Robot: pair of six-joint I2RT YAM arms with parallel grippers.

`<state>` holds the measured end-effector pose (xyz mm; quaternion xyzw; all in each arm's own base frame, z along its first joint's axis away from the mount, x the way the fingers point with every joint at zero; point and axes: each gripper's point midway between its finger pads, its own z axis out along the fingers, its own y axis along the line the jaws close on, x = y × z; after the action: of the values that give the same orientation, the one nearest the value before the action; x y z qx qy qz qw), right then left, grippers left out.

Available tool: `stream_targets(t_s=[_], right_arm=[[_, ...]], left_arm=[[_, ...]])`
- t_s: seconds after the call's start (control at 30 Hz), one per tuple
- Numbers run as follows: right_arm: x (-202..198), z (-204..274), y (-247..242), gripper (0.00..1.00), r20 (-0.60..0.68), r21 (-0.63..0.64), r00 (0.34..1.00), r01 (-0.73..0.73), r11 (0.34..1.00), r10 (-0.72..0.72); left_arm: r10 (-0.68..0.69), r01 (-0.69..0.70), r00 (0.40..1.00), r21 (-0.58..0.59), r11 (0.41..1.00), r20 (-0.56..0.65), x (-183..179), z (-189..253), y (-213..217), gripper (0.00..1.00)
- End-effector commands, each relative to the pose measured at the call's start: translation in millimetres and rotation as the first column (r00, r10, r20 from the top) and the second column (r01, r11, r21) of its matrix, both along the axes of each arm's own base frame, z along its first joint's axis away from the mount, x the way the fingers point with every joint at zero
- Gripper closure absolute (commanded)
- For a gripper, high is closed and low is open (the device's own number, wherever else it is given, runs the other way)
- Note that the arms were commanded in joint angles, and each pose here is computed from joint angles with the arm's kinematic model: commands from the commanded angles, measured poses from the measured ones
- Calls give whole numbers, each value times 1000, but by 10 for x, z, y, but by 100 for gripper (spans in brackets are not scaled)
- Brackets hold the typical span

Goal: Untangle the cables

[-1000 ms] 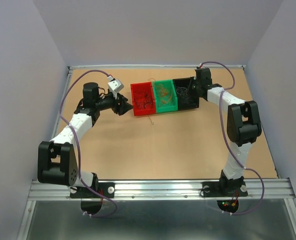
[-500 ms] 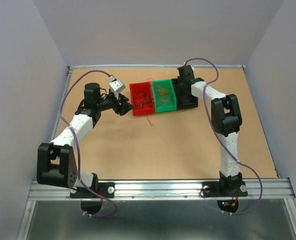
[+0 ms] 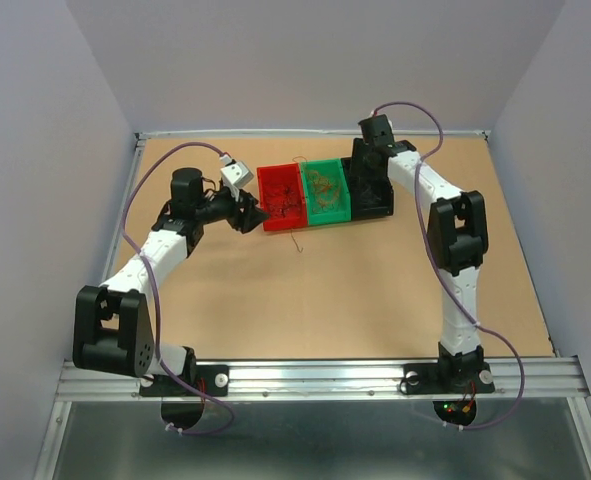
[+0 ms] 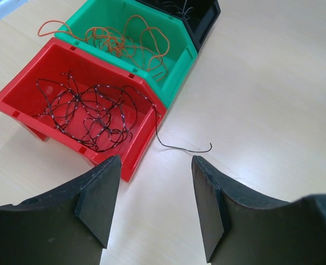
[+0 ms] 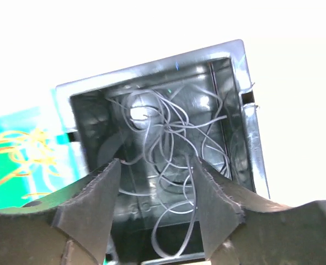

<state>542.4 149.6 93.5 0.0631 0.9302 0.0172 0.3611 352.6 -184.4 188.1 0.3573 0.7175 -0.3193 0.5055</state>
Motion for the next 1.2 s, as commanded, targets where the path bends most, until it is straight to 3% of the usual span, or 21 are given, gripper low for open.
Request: stream_targets(t_s=[0.0,0.27,0.47,0.5,0.57,0.6,0.63,0.7,0.83,1.0,1.13,1.17], right_arm=[[13,544,-10,38,72,15,997,7,1000,-8],[-78,803,-42,36,110,20,994,-3,1000,1],[-382,810,-15,33,89,61,995,-46,997,41],[-475,1019,29,28,134,87,989,-68,994,56],[-669,958,108,22,151,122,985,-106,987,87],[-774,1261,258,8,241,169,963,-163,972,119],[-982,1068,269,1,210,172,968,-174,970,136],[-1232,1110,397,0,244,184,954,-219,958,172],[-1713,1388,384,0,398,220,896,-303,927,199],[-2291,1549,104,0,599,273,792,-343,899,120],[-2623,1624,-3,0,708,326,704,-396,859,56],[-2658,1607,-18,0,718,336,695,-399,853,42]], left_arm=[[-13,13,999,-2,1000,52,6,115,-44,35],[-13,13,998,3,1000,56,5,106,-52,35],[-7,7,997,9,1000,73,-5,137,-36,35],[-4,4,997,9,1000,76,-8,142,-31,35],[7,-8,996,7,1000,91,-16,185,-16,31],[15,-16,995,6,1000,95,-12,201,-4,29],[31,-32,994,5,999,106,-20,247,17,23],[49,-50,991,0,999,122,-41,310,49,16],[108,-104,978,-30,994,178,-118,504,178,1],[131,-117,962,-73,990,238,-365,795,311,1],[232,-203,914,-118,972,332,-632,1006,497,1],[300,-270,906,-137,953,300,-646,876,584,1]])
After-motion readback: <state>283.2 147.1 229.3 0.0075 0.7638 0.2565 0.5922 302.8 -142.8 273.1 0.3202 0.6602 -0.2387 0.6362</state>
